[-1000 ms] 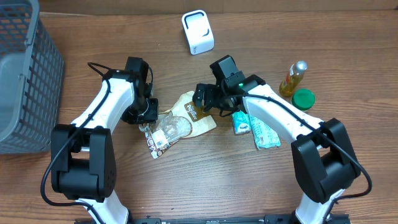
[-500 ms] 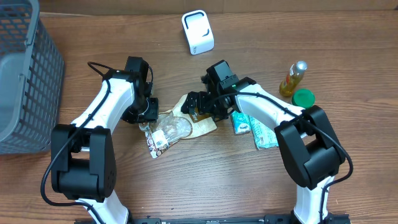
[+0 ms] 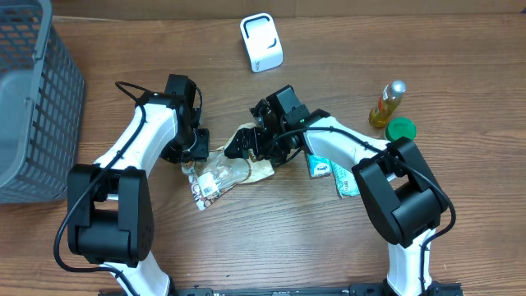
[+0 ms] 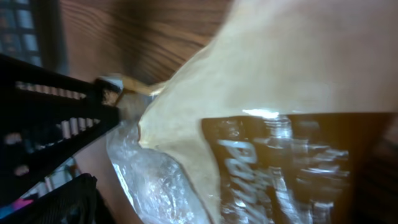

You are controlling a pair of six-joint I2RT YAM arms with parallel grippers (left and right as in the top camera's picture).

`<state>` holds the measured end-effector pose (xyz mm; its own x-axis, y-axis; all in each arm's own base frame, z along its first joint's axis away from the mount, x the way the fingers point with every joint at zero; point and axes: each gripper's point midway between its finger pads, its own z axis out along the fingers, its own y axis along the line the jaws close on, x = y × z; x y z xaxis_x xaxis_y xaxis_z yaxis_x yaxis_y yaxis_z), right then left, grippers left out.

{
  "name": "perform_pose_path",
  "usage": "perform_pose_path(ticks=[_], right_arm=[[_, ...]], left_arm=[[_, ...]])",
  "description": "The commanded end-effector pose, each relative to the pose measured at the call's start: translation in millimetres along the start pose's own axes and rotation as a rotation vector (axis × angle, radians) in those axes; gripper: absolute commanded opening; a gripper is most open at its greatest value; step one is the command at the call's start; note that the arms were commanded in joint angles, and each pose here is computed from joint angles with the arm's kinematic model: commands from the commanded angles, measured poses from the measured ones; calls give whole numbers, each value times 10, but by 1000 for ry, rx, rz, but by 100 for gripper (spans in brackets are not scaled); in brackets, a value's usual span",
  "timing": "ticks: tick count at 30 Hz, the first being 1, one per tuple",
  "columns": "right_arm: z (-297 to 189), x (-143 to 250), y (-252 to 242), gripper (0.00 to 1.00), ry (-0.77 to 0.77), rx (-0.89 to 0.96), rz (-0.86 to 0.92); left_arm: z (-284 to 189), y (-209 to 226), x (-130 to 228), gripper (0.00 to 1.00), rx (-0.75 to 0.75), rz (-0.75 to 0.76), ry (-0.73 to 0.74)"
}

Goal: Scan the item barcode

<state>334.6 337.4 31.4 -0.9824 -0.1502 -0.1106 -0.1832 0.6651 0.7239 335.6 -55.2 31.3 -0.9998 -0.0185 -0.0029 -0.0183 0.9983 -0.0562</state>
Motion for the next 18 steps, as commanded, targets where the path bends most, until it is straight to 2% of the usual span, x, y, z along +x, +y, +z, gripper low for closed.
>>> perform_pose_path(ticks=[1, 8, 12, 14, 18], right_arm=[[128, 154, -13, 95, 38, -57, 61], [132, 186, 161, 86, 52, -179, 18], [148, 145, 60, 88, 24, -123, 29], [154, 129, -4, 90, 11, -89, 38], [153, 112, -41, 94, 1, -71, 41]], left_arm=[[43, 23, 21, 42, -5, -12, 12], [44, 24, 22, 45, -5, -11, 12], [42, 21, 22, 42, -3, -11, 12], [32, -43, 17, 39, 35, -7, 14], [-183, -289, -94, 37, 212, 31, 0]])
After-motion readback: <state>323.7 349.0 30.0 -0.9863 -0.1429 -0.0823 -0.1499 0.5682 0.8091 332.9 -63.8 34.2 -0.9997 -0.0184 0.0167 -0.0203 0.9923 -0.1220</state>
